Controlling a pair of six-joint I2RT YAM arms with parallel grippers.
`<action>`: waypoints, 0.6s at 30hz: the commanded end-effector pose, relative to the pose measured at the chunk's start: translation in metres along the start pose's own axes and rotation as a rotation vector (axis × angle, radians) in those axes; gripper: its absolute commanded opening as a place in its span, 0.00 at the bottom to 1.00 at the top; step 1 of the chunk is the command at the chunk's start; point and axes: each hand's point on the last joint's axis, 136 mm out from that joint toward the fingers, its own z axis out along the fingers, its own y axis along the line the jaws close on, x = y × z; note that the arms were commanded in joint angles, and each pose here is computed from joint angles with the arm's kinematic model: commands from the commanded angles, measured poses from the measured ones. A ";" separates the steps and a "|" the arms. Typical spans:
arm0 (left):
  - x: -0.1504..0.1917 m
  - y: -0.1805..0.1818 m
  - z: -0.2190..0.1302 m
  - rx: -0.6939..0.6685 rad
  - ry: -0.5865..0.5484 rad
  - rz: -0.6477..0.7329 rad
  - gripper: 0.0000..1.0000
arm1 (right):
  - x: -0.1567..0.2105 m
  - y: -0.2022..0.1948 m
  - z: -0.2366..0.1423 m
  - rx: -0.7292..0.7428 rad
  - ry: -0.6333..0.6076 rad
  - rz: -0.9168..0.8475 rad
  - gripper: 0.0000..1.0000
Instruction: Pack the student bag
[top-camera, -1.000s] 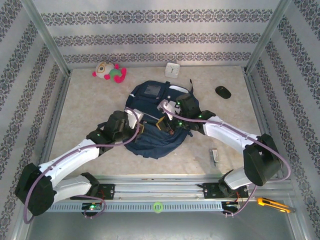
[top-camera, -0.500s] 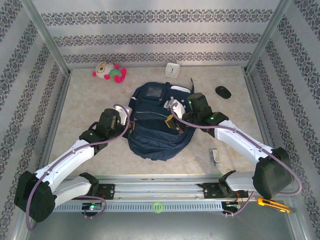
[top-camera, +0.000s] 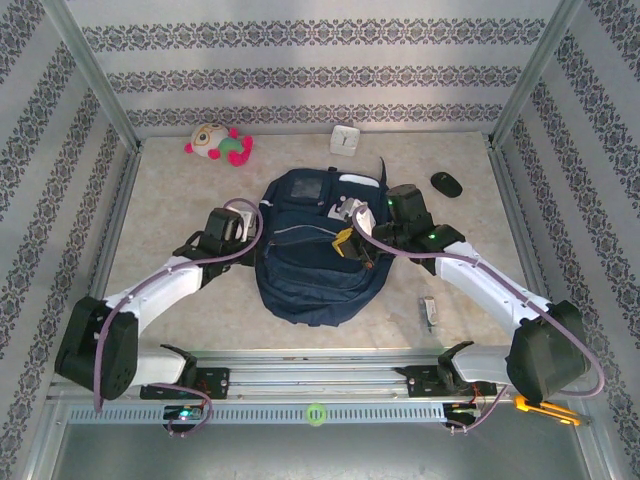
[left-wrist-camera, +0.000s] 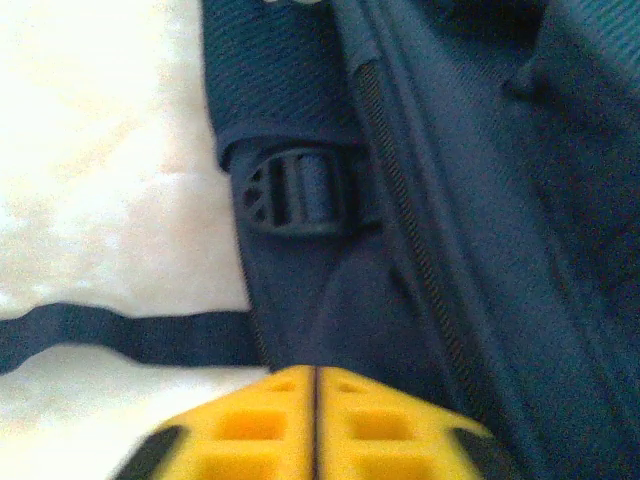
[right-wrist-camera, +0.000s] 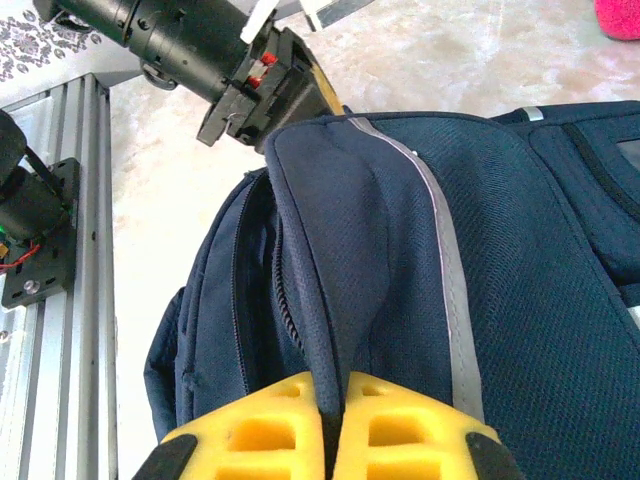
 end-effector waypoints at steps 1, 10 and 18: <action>-0.043 -0.022 -0.013 0.109 -0.134 0.019 0.29 | -0.027 0.014 -0.008 -0.073 -0.089 -0.081 0.00; -0.019 -0.058 -0.073 0.304 -0.180 0.437 0.60 | -0.006 0.024 -0.031 -0.135 -0.084 -0.242 0.00; 0.027 -0.066 -0.080 0.419 -0.004 0.772 0.60 | -0.001 0.019 -0.038 -0.179 -0.104 -0.229 0.00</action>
